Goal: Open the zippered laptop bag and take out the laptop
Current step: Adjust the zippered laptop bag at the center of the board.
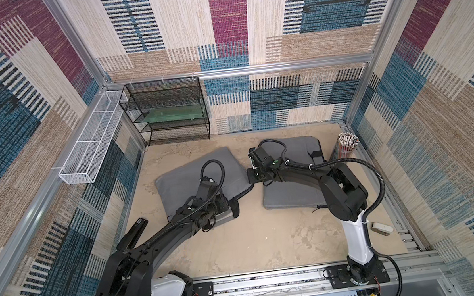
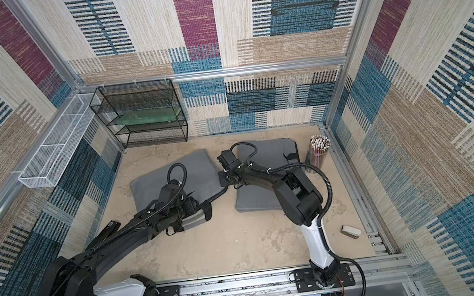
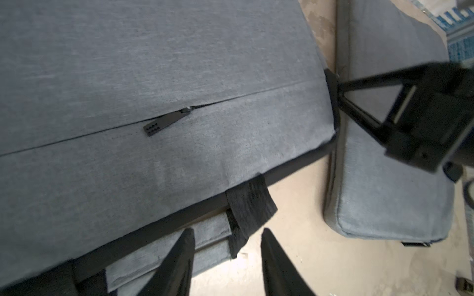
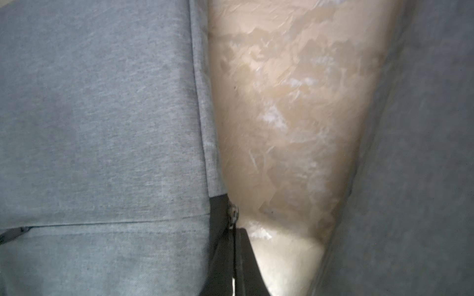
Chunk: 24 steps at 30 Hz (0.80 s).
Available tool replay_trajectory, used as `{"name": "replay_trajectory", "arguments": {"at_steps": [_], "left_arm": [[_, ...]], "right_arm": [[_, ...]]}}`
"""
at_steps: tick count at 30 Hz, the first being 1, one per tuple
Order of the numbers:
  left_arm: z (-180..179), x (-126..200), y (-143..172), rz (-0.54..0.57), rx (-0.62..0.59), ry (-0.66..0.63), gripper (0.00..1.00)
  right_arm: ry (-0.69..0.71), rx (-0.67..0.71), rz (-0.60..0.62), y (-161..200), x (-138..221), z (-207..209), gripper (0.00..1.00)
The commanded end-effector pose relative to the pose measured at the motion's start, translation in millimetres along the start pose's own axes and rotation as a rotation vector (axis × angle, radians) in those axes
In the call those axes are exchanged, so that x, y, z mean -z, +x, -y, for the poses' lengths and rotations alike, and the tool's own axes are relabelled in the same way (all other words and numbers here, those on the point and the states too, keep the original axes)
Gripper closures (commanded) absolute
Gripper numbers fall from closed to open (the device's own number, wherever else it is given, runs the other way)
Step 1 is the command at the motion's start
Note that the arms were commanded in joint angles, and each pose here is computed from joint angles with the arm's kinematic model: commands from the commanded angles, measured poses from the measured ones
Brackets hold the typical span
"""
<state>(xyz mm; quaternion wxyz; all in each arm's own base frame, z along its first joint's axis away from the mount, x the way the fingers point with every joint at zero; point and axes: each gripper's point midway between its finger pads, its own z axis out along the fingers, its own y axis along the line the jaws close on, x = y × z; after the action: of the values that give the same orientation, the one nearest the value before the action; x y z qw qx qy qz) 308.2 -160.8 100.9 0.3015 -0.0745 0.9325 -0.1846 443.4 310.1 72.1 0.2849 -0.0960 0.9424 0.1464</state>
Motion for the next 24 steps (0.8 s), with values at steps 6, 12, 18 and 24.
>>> {"name": "replay_trajectory", "arguments": {"at_steps": [6,12,18,24], "left_arm": [[-4.0,-1.4,28.0,-0.163,-0.183,-0.009,0.44],[-5.9,-4.4,44.1,-0.227,-0.233,0.014,0.45],[-1.6,-14.8,47.9,-0.267,-0.284,0.022,0.49],[-4.5,-32.1,49.4,-0.294,-0.336,-0.03,0.5]], "right_arm": [[0.015,-0.002,0.04,-31.9,15.1,16.0,0.66],[0.019,-0.01,0.093,-38.7,45.4,18.6,0.47],[0.013,-0.049,0.148,-31.9,79.6,23.2,0.28],[0.01,-0.086,0.205,-22.0,108.0,31.0,0.03]]}}
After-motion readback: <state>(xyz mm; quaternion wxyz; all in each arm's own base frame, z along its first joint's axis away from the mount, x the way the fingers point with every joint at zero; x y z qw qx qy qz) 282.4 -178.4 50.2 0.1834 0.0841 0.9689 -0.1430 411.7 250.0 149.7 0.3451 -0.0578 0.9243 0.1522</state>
